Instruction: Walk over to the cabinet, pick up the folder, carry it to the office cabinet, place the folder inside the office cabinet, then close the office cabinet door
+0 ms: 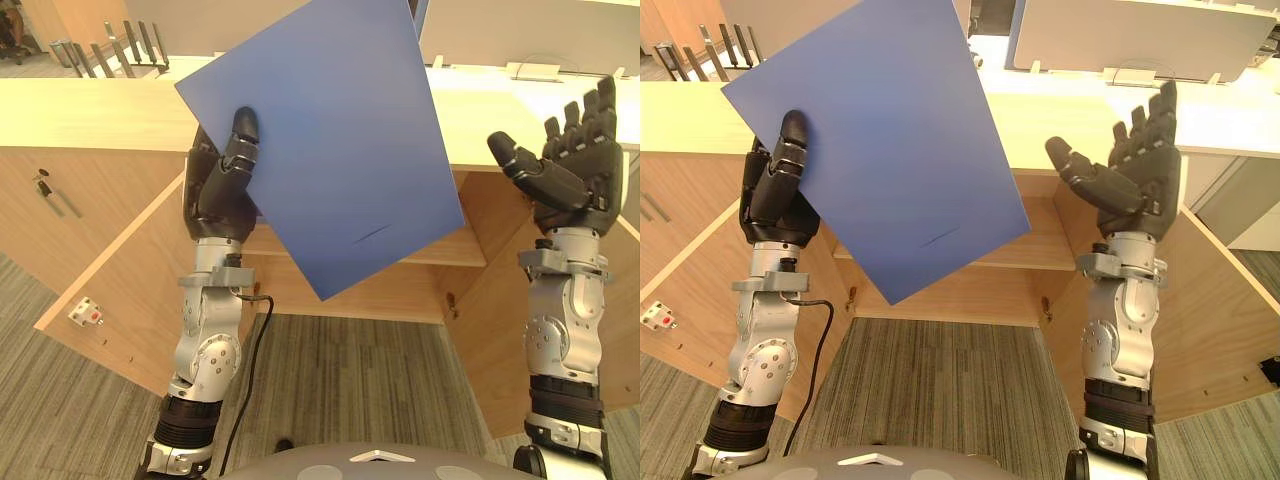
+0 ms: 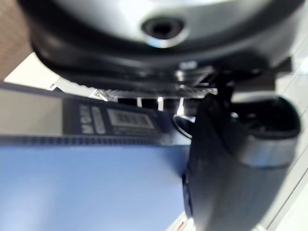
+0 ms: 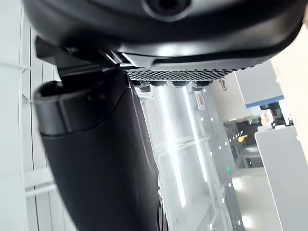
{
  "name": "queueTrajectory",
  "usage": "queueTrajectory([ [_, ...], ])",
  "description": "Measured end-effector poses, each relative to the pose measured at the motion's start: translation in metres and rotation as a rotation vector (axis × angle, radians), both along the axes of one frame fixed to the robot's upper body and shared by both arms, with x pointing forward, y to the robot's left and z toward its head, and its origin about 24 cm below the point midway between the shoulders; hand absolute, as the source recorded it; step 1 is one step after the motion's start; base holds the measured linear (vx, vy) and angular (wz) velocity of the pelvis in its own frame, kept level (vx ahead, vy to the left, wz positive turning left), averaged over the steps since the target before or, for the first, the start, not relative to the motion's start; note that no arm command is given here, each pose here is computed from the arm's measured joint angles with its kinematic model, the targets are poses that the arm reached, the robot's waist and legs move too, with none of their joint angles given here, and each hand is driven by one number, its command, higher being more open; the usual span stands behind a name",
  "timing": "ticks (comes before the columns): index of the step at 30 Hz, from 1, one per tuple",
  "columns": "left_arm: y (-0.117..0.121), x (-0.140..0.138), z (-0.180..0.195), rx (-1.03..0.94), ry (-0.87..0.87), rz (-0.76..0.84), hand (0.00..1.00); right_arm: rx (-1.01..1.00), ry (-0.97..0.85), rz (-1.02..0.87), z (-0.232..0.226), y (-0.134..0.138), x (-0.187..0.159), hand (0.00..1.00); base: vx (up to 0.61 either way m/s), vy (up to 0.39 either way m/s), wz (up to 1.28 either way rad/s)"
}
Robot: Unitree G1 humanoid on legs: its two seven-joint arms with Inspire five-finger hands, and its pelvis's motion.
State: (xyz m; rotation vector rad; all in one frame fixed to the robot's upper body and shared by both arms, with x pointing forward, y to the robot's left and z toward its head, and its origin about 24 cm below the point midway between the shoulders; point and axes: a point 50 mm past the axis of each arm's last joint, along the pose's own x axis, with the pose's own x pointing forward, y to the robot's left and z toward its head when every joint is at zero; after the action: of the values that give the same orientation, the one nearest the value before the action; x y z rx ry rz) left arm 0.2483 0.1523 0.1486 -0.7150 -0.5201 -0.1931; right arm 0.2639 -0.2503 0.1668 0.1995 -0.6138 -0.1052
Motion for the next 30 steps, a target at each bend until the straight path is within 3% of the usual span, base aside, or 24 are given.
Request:
queueTrajectory([
  [6, -0.004, 0.000, 0.002, 0.017, -0.021, -0.028, 0.00, -0.092, -0.026, 0.173, 0.013, 0.020, 0.012, 1.00, 0.00, 0.000, 0.03],
  [19, -0.010, 0.011, 0.007, 0.033, -0.036, -0.044, 0.00, -0.182, 0.019, 0.323, 0.016, 0.040, 0.033, 1.00, 0.00, 0.001, 0.01],
  [29, -0.014, 0.010, 0.007, 0.060, -0.055, -0.078, 0.00, -0.211, 0.129, 0.489, -0.005, 0.063, 0.047, 1.00, 0.00, 0.000, 0.00],
  [30, -0.014, 0.010, 0.007, 0.063, -0.057, -0.080, 0.00, -0.202, 0.139, 0.499, -0.007, 0.064, 0.048, 0.00, 0.00, 0.000, 0.00],
])
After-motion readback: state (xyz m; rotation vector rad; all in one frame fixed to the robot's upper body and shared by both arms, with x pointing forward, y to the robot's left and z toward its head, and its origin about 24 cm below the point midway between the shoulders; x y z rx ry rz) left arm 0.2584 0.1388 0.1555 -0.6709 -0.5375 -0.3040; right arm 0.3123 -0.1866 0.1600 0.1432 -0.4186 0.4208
